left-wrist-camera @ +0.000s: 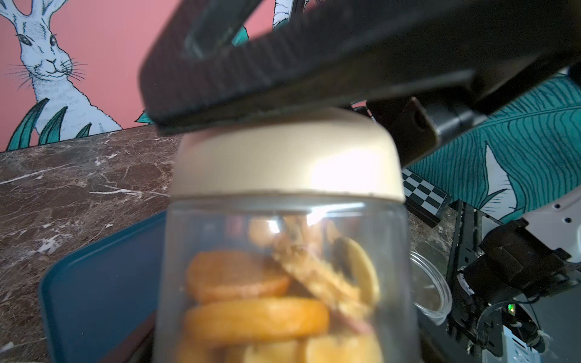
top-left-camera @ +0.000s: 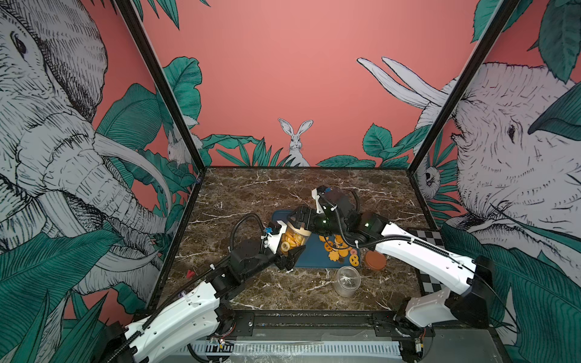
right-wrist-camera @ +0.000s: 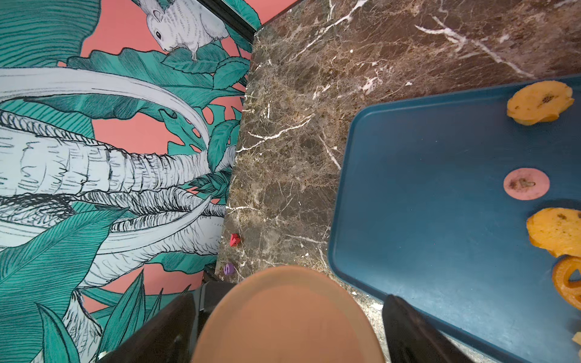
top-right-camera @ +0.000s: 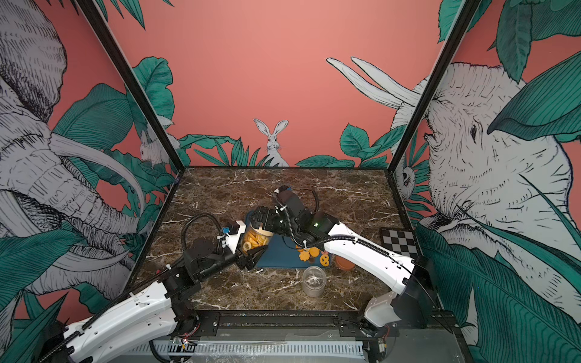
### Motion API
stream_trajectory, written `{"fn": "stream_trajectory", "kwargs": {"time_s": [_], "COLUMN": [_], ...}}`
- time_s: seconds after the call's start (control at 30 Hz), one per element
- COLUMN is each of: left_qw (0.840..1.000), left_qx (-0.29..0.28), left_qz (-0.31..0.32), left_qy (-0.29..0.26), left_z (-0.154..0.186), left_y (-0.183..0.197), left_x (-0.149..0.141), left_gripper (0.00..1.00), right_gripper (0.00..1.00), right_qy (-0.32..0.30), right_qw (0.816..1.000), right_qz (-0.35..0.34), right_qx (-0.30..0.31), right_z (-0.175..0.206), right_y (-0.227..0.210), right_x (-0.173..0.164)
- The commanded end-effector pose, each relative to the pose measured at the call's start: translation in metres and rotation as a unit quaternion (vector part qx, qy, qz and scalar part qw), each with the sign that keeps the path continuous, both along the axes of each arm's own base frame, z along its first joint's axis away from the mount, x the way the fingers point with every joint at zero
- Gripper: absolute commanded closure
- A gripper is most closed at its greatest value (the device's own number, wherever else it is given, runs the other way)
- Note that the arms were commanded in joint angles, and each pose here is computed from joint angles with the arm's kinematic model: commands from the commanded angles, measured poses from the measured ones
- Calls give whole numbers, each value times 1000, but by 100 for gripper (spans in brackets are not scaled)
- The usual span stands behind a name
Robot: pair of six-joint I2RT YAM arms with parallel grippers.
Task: Pour the cookies out of the jar
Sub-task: Unscrew the lid from the jar.
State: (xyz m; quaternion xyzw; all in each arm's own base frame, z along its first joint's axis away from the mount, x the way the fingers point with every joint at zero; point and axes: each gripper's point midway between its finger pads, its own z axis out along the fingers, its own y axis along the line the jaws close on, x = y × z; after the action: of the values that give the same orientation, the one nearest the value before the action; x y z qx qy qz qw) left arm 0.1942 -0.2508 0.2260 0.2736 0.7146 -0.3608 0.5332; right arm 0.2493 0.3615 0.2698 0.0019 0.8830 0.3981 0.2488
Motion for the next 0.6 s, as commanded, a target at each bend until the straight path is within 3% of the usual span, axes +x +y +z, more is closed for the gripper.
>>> {"fn": "stream_trajectory", "kwargs": {"time_s": [0.0, 0.57], "left_qw": [995, 995], "left_qx": [-73, -76], "left_qz": [1, 4], "left_qy": [-72, -71], "left_z": [65, 68], "left_y": [-1, -2], "left_x": [1, 3], "left_gripper": [100, 100], "right_gripper": [7, 3], "right_qy": [9, 15], "right_qw": [1000, 1000], "right_qz": [-14, -18], "right_qx": [8, -20], "right_z": [-1, -12], "right_y": [1, -5], "right_x": [0, -1]}}
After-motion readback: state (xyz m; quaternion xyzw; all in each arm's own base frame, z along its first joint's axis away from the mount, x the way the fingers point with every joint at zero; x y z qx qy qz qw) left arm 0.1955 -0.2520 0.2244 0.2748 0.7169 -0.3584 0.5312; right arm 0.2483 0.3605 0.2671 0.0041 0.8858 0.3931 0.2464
